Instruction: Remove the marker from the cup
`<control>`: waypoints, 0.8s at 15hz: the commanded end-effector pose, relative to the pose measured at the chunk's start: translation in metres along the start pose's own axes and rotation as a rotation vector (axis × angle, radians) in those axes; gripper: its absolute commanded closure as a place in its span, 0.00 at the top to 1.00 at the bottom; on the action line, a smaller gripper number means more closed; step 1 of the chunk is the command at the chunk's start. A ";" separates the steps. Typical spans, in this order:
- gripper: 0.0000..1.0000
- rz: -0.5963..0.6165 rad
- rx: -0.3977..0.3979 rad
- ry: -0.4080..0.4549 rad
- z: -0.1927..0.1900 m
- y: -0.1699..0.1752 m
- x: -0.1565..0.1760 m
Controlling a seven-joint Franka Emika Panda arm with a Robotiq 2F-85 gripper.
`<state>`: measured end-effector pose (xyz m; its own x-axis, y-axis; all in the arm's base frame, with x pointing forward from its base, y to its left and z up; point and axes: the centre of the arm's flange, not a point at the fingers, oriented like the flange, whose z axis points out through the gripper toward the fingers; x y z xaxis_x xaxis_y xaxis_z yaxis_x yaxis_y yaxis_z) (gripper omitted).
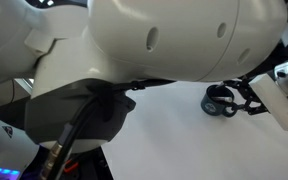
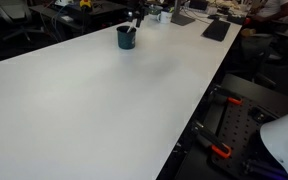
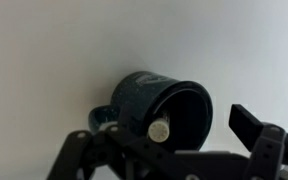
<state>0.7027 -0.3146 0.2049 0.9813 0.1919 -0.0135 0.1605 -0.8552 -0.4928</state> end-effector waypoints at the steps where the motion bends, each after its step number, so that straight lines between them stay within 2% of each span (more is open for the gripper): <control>1: 0.88 0.026 -0.007 0.002 -0.012 0.023 0.029; 2: 0.74 0.024 -0.013 0.006 -0.011 0.024 0.029; 11: 0.05 0.027 -0.030 0.019 -0.007 0.036 0.029; 12: 0.01 0.029 -0.030 0.019 -0.006 0.037 0.028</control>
<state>0.7007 -0.3249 0.1926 0.9859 0.1671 -0.0035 0.1450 -0.8658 -0.4790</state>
